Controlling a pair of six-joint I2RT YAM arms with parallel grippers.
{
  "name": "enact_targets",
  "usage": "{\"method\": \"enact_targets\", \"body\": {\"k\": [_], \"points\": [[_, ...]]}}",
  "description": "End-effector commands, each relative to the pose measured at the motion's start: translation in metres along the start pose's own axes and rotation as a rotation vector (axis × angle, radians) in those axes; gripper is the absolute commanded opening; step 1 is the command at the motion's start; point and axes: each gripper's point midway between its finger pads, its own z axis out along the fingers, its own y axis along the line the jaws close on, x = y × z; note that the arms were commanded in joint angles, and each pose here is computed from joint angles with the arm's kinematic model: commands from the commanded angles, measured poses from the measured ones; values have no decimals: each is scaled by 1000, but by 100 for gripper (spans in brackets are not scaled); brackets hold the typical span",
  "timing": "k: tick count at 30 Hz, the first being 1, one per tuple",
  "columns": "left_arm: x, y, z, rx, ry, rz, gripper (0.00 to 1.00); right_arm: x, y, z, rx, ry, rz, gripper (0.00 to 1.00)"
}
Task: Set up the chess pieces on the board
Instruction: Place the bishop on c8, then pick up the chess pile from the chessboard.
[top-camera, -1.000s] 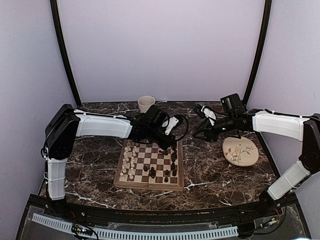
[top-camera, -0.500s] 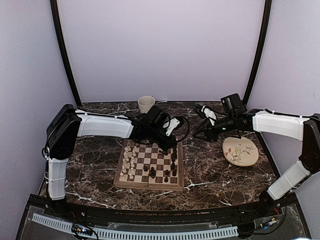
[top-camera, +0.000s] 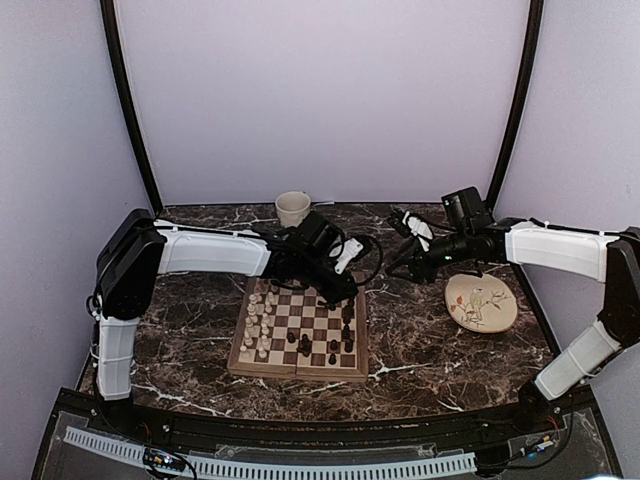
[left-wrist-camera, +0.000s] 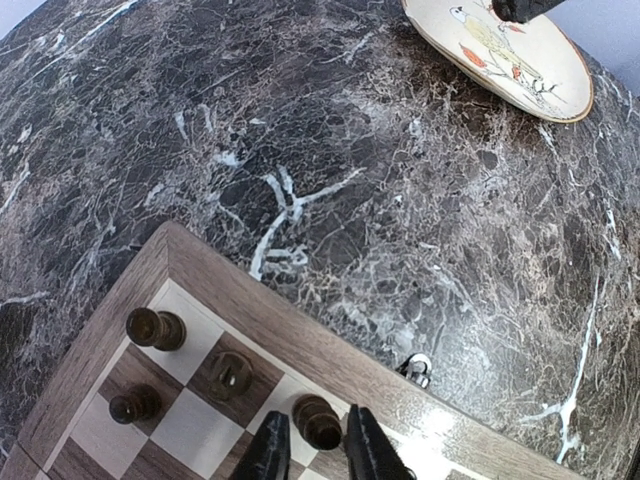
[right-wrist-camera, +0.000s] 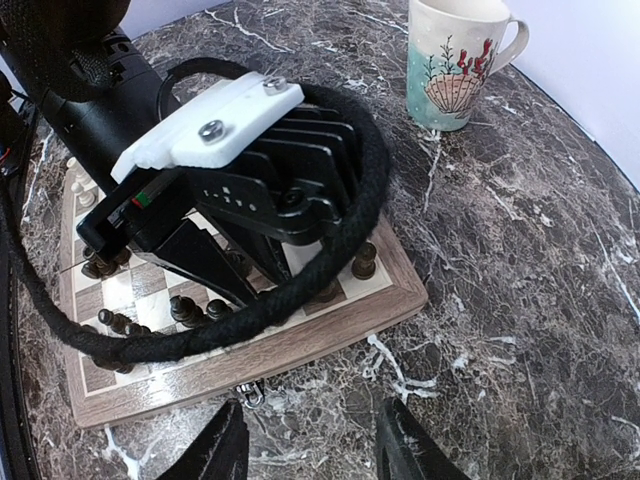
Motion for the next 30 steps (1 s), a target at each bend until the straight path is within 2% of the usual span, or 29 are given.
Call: {"method": "enact_targets", "body": {"k": [1, 7, 15, 22, 30], "points": [[-11, -8, -6, 10, -7, 25, 23, -4, -1, 0, -7, -22, -15, 44], [-24, -8, -17, -4, -32, 25, 27, -5, 0, -2, -7, -24, -16, 44], [-46, -3, -66, -74, -99, 65, 35, -5, 0, -2, -6, -22, -15, 44], [-25, 19, -98, -151, -99, 3, 39, -15, -2, -5, -11, -9, -33, 42], [11, 53, -131, -161, -144, -184, 41, -28, 14, 26, -58, 140, -113, 40]]}}
